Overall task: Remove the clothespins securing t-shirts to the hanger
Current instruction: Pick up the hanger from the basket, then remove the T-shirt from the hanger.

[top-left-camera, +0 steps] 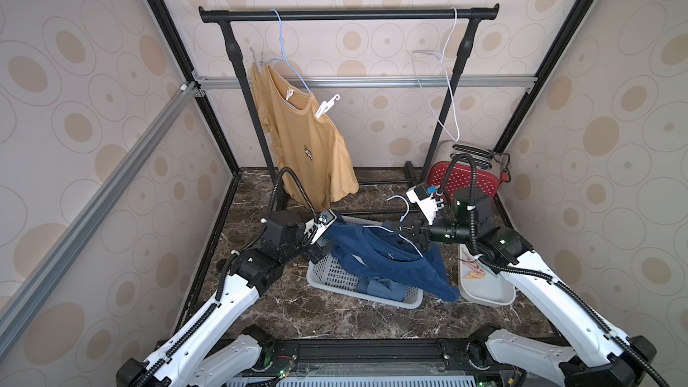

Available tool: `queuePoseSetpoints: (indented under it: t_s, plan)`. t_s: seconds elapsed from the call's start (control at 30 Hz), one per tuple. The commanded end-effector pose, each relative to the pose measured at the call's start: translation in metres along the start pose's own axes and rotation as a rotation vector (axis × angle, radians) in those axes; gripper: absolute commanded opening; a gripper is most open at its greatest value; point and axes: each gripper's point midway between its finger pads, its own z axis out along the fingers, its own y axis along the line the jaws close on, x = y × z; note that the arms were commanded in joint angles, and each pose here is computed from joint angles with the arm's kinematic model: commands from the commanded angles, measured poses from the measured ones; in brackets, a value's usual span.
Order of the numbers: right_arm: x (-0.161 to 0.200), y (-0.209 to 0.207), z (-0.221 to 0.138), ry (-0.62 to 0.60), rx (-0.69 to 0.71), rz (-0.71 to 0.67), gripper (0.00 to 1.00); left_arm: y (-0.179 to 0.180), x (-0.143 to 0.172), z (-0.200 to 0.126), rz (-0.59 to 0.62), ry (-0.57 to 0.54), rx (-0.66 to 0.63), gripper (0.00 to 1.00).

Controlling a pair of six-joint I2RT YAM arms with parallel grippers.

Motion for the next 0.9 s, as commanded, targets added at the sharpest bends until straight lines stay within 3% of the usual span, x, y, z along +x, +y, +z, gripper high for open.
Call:
queuePoseSetpoints:
  t_s: [0.0, 0.17, 0.33, 0.5, 0.6, 0.73, 0.87]
  plan:
    - [-0.008, 0.019, -0.014, -0.009, -0.036, -0.112, 0.00, -0.006, -0.014, -0.009, 0.106, -0.098, 0.087, 0.93]
    - [-0.015, 0.025, -0.021, -0.015, -0.039, -0.161, 0.00, -0.007, -0.017, -0.007, 0.167, -0.150, 0.118, 0.92]
    - [-0.026, 0.029, -0.026, -0.042, -0.039, -0.195, 0.00, -0.014, -0.007, 0.009, 0.180, -0.104, 0.186, 0.86]
    - [-0.031, 0.031, -0.031, -0.049, -0.035, -0.216, 0.00, -0.011, 0.001, 0.019, 0.186, -0.077, 0.176, 0.76]
    - [-0.031, 0.031, -0.033, -0.047, -0.029, -0.224, 0.00, -0.002, 0.000, 0.022, 0.176, -0.085, 0.139, 0.61]
    - [-0.032, 0.031, -0.036, -0.051, -0.016, -0.231, 0.00, 0.010, -0.003, 0.026, 0.141, -0.094, 0.102, 0.28]
    - [-0.032, 0.028, -0.039, -0.060, 0.009, -0.244, 0.00, 0.018, -0.004, 0.025, 0.132, -0.083, 0.078, 0.15]
